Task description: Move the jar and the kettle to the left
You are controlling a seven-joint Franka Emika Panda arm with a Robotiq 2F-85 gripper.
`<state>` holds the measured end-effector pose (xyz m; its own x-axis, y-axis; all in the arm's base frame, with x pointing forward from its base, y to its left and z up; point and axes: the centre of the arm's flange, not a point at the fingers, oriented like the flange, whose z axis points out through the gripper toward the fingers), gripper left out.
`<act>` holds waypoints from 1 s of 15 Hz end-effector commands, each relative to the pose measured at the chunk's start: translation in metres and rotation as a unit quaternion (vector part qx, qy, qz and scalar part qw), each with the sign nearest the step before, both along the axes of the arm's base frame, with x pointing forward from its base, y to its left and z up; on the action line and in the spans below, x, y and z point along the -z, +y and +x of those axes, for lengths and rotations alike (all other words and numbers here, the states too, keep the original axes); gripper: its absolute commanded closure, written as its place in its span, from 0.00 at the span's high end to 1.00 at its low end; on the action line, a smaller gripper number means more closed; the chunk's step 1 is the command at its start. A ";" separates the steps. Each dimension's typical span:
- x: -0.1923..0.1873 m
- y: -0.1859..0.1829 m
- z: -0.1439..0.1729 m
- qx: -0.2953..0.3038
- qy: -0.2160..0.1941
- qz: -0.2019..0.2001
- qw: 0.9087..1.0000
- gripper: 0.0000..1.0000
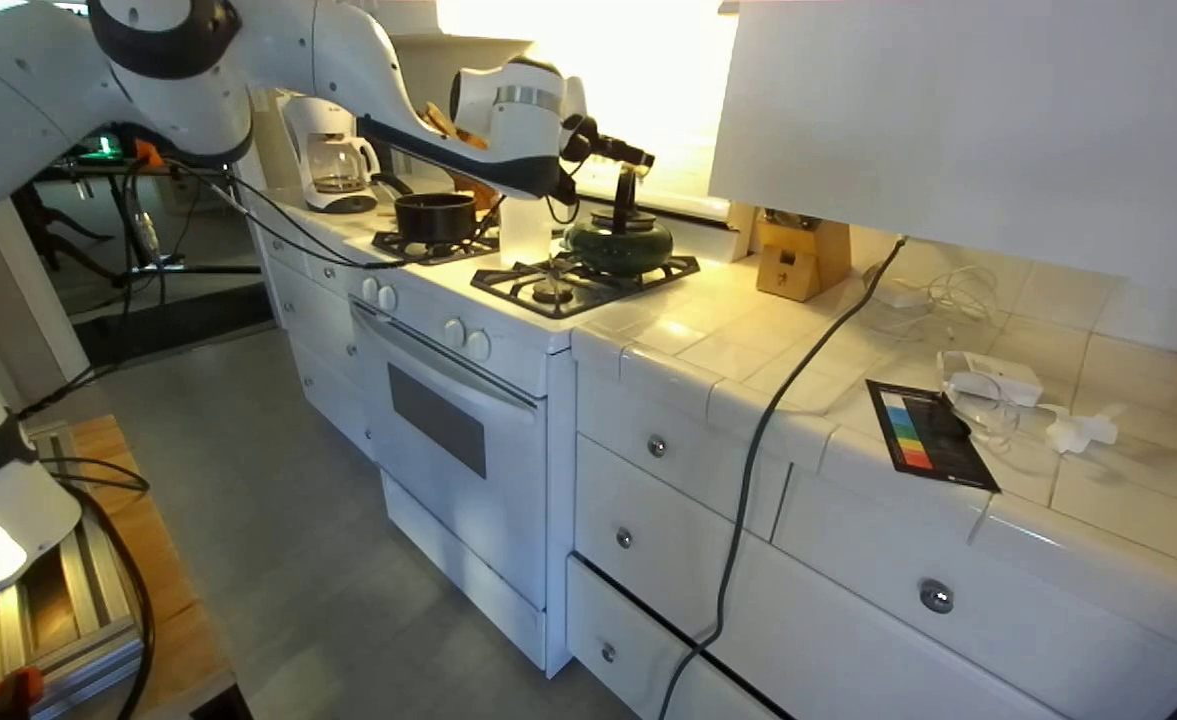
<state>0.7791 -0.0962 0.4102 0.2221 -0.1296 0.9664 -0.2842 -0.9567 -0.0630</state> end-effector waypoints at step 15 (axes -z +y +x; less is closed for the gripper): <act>-0.032 -0.053 -0.137 0.071 0.232 0.014 0.970 1.00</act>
